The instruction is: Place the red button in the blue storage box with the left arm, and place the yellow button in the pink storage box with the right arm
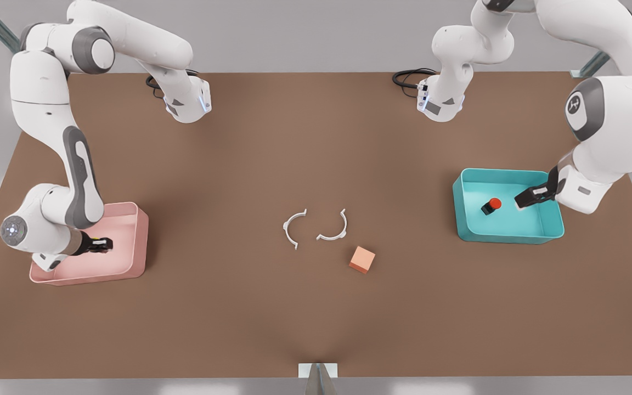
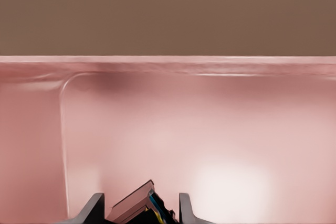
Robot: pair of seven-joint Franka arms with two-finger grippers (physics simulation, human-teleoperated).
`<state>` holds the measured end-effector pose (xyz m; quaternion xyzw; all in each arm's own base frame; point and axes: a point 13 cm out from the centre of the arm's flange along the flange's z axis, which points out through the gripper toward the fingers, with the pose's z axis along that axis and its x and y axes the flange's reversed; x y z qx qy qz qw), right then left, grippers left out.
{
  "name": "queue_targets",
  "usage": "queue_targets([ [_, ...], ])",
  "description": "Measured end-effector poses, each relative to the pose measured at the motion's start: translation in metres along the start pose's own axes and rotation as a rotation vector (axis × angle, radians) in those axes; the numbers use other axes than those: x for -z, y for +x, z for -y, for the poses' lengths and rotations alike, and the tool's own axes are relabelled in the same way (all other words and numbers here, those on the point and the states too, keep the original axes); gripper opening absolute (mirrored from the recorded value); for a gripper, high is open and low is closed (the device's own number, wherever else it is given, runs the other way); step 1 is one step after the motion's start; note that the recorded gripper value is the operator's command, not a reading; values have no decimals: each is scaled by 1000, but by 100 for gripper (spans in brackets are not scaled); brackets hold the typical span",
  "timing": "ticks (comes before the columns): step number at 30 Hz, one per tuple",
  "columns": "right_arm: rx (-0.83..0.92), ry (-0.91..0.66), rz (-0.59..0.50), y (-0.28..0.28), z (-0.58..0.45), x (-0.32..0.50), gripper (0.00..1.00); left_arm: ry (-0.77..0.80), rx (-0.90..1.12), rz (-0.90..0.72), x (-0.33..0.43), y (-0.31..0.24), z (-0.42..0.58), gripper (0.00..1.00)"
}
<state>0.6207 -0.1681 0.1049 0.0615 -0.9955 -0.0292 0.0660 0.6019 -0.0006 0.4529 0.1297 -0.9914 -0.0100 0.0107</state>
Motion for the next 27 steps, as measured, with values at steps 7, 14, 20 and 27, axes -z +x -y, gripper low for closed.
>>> queue_targets([
  [7,72,6,8,-5,1,2,100,-17,-99,-43,-3,10,-7,100],
  [14,362,97,275,-76,-183,233,100,-22,-168,-59,-5,13,-9,100],
  [20,438,115,273,-54,-319,332,100,-22,-210,-64,-6,14,-9,100],
  [27,193,149,152,-1,-280,322,100,-21,-241,-65,-6,13,-11,100],
])
